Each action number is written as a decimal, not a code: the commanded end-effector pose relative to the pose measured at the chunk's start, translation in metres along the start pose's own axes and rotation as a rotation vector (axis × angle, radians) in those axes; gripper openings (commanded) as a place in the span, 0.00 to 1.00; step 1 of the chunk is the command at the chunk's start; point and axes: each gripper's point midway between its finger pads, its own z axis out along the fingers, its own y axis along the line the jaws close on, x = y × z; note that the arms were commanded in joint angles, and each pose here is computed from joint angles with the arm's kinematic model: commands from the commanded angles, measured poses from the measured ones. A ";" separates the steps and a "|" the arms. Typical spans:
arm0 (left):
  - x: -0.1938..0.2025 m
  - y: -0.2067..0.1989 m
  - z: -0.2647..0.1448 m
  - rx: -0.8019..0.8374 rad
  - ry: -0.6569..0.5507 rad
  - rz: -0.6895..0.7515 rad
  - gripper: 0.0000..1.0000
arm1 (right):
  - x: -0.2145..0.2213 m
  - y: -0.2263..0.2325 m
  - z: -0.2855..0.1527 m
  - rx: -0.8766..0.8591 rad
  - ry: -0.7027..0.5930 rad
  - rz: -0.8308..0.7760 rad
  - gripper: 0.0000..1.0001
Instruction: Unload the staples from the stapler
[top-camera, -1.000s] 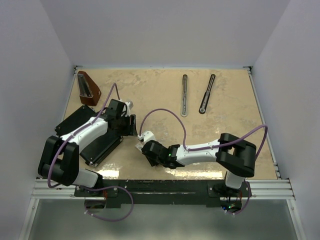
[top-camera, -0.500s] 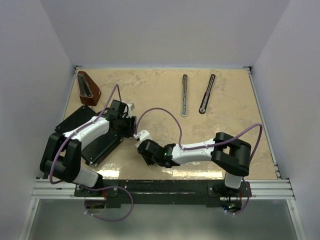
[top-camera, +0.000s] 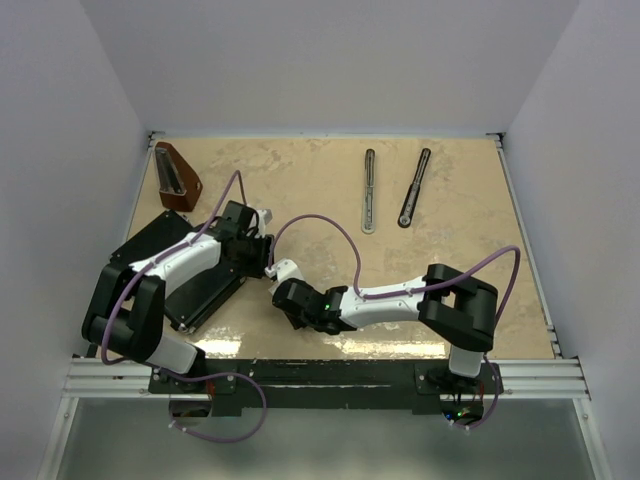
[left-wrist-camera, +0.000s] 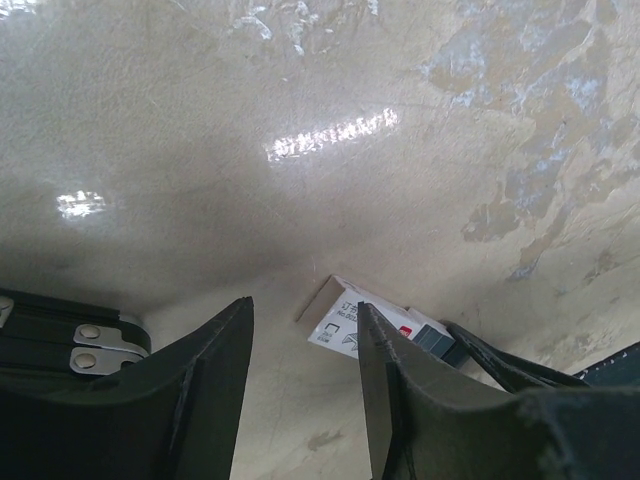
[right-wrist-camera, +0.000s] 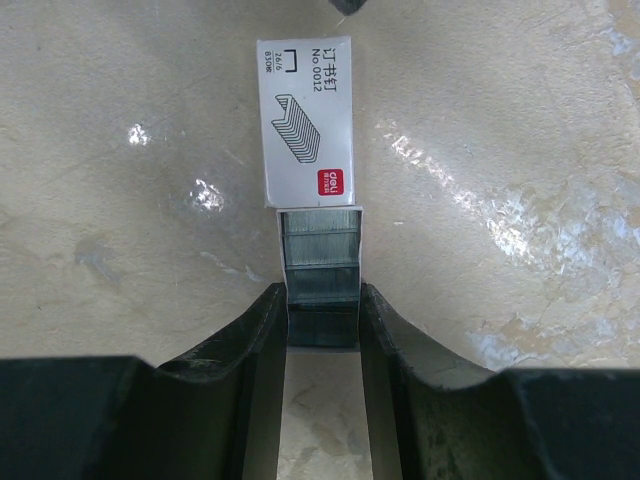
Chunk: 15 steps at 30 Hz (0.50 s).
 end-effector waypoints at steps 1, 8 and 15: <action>0.004 -0.007 0.005 0.034 0.013 0.030 0.50 | -0.018 0.006 0.000 0.008 -0.046 0.019 0.34; 0.009 -0.006 0.007 0.025 0.031 0.028 0.48 | -0.022 0.010 -0.002 -0.012 -0.057 0.042 0.34; 0.012 -0.006 0.010 0.025 0.045 0.030 0.47 | -0.020 0.015 0.001 -0.033 -0.052 0.056 0.34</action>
